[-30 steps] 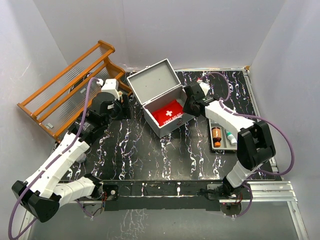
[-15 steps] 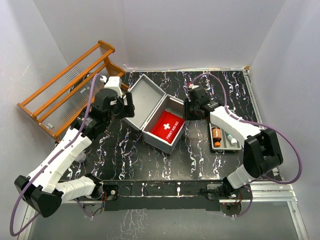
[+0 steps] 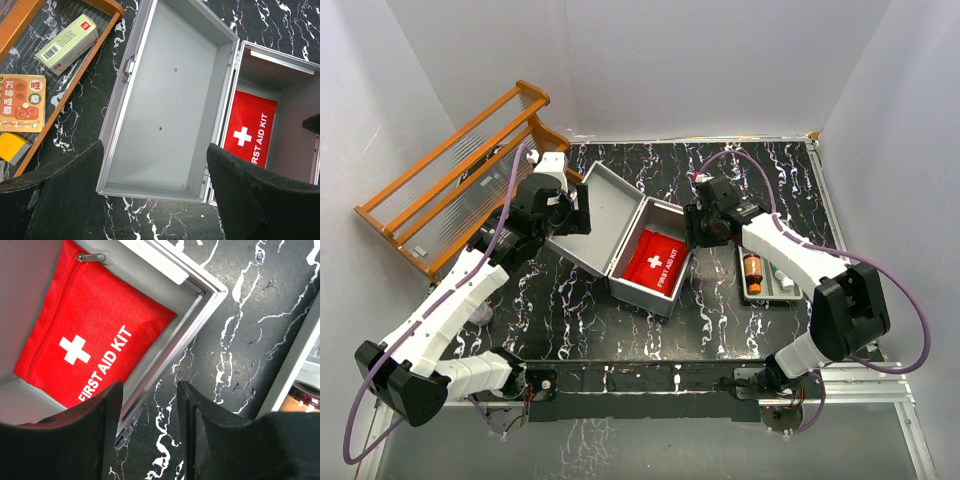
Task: Organize the medicine kit
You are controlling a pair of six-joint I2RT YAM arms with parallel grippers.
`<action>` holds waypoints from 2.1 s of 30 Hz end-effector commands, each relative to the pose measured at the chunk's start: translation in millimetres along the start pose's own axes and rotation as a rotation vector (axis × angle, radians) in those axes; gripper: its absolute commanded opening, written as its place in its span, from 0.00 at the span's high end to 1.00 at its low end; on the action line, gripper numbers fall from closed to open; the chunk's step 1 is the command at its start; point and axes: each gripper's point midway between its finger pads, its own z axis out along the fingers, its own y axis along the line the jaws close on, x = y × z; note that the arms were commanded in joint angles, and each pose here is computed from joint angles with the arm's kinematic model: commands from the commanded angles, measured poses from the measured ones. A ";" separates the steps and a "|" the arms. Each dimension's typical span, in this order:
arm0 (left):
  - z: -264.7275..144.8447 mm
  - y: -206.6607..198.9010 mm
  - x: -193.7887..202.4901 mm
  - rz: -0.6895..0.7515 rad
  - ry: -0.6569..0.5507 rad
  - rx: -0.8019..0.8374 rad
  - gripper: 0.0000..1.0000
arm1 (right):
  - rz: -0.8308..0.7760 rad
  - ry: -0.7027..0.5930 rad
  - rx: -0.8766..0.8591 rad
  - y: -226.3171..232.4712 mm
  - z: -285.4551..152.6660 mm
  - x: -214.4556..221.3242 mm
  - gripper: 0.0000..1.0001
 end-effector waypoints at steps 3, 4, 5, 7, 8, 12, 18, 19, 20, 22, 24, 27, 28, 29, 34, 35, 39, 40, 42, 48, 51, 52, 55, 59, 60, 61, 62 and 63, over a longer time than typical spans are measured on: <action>-10.3 7.3 -12.3 -0.020 -0.053 -0.024 0.17 | 0.135 -0.238 0.055 -2.5 -58.5 -51.6 0.45; -9.4 10.5 -10.6 -0.021 -0.057 -0.039 0.17 | 0.160 -0.272 0.049 -2.3 -62.7 -54.6 0.44; -7.8 14.2 -8.6 -0.020 -0.064 -0.057 0.17 | 0.180 -0.306 0.046 -3.5 -67.0 -56.3 0.44; -6.9 23.7 -5.2 -0.028 -0.075 -0.103 0.17 | 0.249 -0.372 0.108 -17.8 -77.3 -57.3 0.43; -7.5 27.1 -4.0 -0.030 -0.080 -0.117 0.17 | 0.284 -0.412 0.153 -28.4 -84.6 -57.5 0.42; -8.8 34.3 -1.1 -0.031 -0.106 -0.132 0.16 | 0.367 -0.526 0.315 -68.4 -105.6 -48.8 0.42; -6.4 32.6 3.7 -0.042 -0.093 -0.121 0.16 | 0.458 -0.426 0.509 -127.1 -94.1 -12.0 0.55; -5.7 32.2 4.6 -0.045 -0.090 -0.119 0.16 | 0.480 -0.400 0.531 -138.1 -89.8 -5.2 0.57; -5.8 31.9 5.4 -0.051 -0.088 -0.118 0.16 | 0.505 -0.368 0.539 -150.6 -84.7 1.4 0.59; -6.5 31.7 3.9 -0.056 -0.091 -0.117 0.15 | 0.532 -0.322 0.531 -164.7 -72.8 11.7 0.63; -8.4 31.1 0.5 -0.057 -0.097 -0.113 0.15 | 0.549 -0.283 0.498 -169.1 -61.1 21.0 0.65; -10.8 29.6 -3.9 -0.057 -0.106 -0.104 0.15 | 0.571 -0.218 0.504 -177.3 -46.1 38.3 0.67; -11.4 29.0 -4.3 -0.058 -0.107 -0.099 0.15 | 0.582 -0.199 0.509 -180.5 -42.6 43.9 0.67; -11.2 28.5 -3.7 -0.059 -0.105 -0.096 0.15 | 0.596 -0.182 0.516 -184.3 -39.8 48.9 0.67; -10.9 26.4 3.1 -0.066 -0.089 -0.080 0.15 | 0.633 -0.115 0.528 -196.7 -27.4 70.0 0.65; -10.4 26.5 4.7 -0.067 -0.085 -0.080 0.15 | 0.638 -0.103 0.532 -199.0 -25.4 72.7 0.65; -10.4 26.6 7.5 -0.081 -0.079 -0.080 0.15 | 0.618 -0.061 0.483 -193.5 -14.2 76.8 0.65; -10.5 26.2 7.2 -0.083 -0.080 -0.077 0.15 | 0.616 -0.052 0.473 -192.1 -11.7 77.4 0.65; -10.1 24.8 7.5 -0.086 -0.078 -0.071 0.15 | 0.614 -0.035 0.463 -190.8 -7.9 79.1 0.66; -11.2 28.6 7.1 -0.079 -0.082 -0.089 0.15 | 0.598 -0.004 0.439 -187.9 -2.2 79.1 0.85; -11.6 29.6 5.4 -0.078 -0.086 -0.092 0.15 | 0.599 0.006 0.431 -186.6 0.2 77.9 0.87; -11.5 29.1 5.1 -0.079 -0.086 -0.090 0.15 | 0.600 0.005 0.432 -187.0 0.8 76.9 0.86; -10.8 27.6 4.4 -0.083 -0.087 -0.084 0.15 | 0.596 0.008 0.426 -187.6 4.2 73.0 0.81; -9.3 26.4 5.3 -0.082 -0.081 -0.082 0.15 | 0.587 0.023 0.411 -186.2 10.5 70.2 0.77; -9.3 26.4 5.5 -0.083 -0.081 -0.081 0.15 | 0.584 0.024 0.416 -187.4 11.7 70.0 0.77; -9.3 26.3 5.6 -0.084 -0.080 -0.081 0.15 | 0.583 0.026 0.415 -187.8 13.3 69.7 0.76; -9.0 26.7 5.9 -0.084 -0.079 -0.082 0.15 | 0.581 0.025 0.415 -188.0 14.7 68.8 0.76; -8.7 26.4 5.9 -0.085 -0.079 -0.081 0.15 | 0.578 0.027 0.414 -187.9 16.1 68.5 0.76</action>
